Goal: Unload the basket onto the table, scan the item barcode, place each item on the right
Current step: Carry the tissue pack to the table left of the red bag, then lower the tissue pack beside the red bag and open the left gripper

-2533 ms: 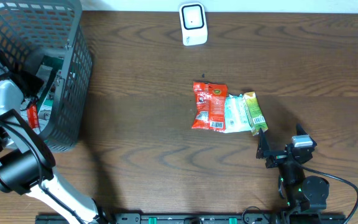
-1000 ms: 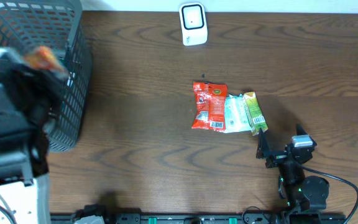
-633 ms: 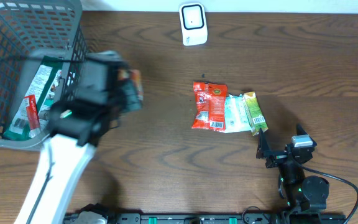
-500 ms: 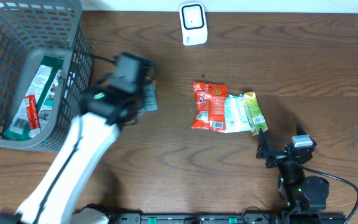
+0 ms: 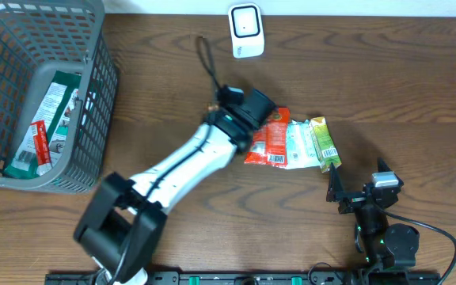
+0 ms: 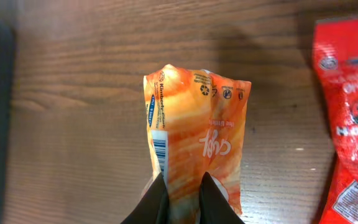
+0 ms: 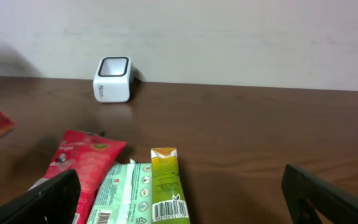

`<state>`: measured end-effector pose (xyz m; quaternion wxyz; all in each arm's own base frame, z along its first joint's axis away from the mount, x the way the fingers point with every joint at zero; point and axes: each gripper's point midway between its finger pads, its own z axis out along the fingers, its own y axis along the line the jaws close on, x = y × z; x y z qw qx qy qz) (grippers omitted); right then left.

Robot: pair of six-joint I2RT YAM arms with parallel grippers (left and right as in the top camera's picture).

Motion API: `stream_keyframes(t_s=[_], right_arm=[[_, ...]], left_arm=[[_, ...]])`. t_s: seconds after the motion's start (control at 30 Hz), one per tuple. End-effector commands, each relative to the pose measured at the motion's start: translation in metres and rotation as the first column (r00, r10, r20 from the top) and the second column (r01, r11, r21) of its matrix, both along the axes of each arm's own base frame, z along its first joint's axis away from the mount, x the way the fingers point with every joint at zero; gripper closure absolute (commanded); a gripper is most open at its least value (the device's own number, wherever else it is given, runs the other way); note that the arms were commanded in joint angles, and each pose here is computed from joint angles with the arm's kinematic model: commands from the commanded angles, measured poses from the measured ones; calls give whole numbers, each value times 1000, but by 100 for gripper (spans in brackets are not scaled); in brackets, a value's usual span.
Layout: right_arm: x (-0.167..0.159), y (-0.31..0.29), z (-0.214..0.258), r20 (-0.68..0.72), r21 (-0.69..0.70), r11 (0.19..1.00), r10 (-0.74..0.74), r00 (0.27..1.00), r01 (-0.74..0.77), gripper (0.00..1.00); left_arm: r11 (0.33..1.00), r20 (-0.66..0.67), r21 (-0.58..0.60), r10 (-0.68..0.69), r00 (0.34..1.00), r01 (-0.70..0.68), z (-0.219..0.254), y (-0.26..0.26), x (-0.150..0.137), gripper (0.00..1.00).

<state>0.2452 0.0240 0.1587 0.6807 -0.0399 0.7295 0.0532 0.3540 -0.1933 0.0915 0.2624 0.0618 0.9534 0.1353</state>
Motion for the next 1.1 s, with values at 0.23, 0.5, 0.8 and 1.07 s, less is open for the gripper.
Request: stream_keyframes(t_s=[0.23,0.5,0.8,1.07], right_arm=[[0,-3,0,-2,13,1000,-13,1000,14,1],[0,-3,0,-2,13,1000,-13,1000,14,1],[0,-3,0,-2,13,1000,-14,1000,14,1],[0,-3,0,-2,13,1000,-14,1000,14,1]], left_arm=[[935,75,339,-132,988,99,-37,-19,-6,92],[921,77,375,-141,987,102,-50,-21,-5,92],[952,-19,264,-155,988,154,-68,-35,-17,91],[953,-16,262,-156,988,154,-68,-36,-16,83]])
